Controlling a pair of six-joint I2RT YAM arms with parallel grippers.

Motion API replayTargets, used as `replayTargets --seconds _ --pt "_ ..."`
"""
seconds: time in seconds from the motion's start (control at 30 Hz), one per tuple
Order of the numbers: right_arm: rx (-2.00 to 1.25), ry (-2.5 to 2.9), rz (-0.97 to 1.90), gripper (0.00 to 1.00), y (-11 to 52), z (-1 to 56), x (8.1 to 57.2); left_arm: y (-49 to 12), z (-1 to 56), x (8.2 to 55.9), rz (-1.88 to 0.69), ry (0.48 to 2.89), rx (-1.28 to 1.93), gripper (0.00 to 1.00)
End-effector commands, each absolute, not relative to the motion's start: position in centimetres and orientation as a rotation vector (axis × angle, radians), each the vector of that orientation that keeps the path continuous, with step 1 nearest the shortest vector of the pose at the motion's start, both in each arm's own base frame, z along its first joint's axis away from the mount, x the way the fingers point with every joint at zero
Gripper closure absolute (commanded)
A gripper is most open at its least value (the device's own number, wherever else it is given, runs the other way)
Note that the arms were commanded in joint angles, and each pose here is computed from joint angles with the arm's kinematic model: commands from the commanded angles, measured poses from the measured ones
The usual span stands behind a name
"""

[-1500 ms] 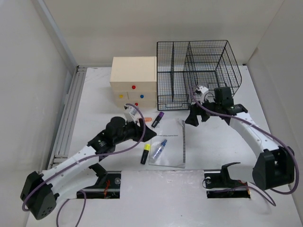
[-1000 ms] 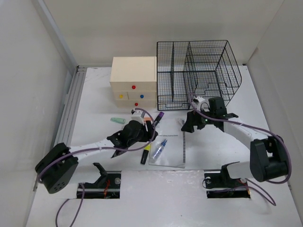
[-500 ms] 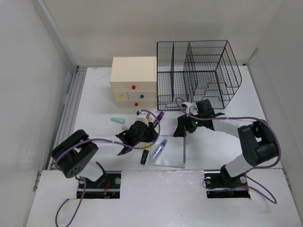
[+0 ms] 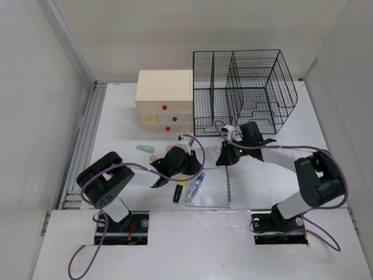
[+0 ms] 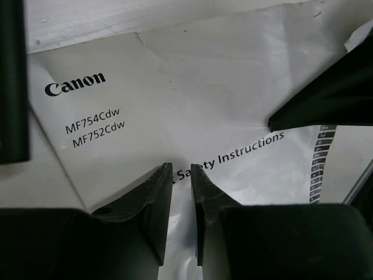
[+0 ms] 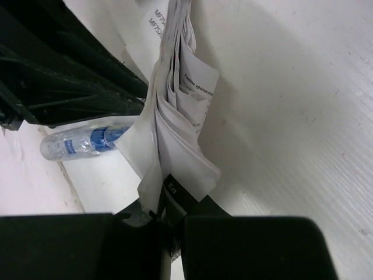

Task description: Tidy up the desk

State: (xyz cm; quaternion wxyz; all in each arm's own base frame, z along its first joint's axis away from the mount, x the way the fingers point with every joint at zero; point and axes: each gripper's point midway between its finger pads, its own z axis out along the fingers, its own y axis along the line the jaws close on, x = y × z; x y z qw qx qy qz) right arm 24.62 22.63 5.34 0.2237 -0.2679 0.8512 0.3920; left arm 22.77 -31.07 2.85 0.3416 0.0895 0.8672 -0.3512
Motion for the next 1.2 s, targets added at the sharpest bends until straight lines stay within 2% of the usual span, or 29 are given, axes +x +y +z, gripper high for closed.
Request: replayTargets --seconds 0.0,0.03,0.1,0.17,0.2,0.23,0.53,0.73,0.93,1.17 --pt "-0.838 2.149 1.089 1.0 23.7 9.9 25.7 -31.5 2.8 22.2 -0.922 2.268 0.284 0.8" --pt "-0.859 2.083 1.058 1.0 23.4 11.8 26.2 -31.5 2.8 22.2 -0.922 2.267 0.284 0.78" --pt "-0.875 2.057 0.98 1.0 22.7 13.3 26.5 -31.5 3.8 22.3 -0.935 2.246 0.283 0.65" --pt "-0.912 1.962 0.894 1.0 22.2 16.4 27.0 -31.2 4.2 22.2 -0.924 2.249 0.277 0.56" --pt "-0.905 1.951 0.835 1.0 21.6 17.2 27.4 -31.3 5.2 22.3 -0.938 2.226 0.275 0.46" --pt "-0.92 1.93 0.787 1.0 21.2 18.2 27.5 -31.1 5.4 22.4 -0.926 2.219 0.278 0.42" --pt "-0.877 1.745 0.432 1.0 19.0 27.6 29.7 -30.6 7.9 23.2 -0.864 2.193 0.285 0.41" --pt "-0.847 1.604 0.319 1.0 19.7 33.9 31.2 -30.6 9.1 23.2 -0.877 2.17 0.283 0.41" --pt "-0.673 1.514 0.176 1.0 19.4 39.4 34.9 -29.9 10.3 22.9 -0.868 2.158 0.285 0.41" --pt "-0.456 1.486 0.029 1.0 18.6 42.1 39.8 -29.0 12.0 22.3 -0.871 2.126 0.284 0.41"
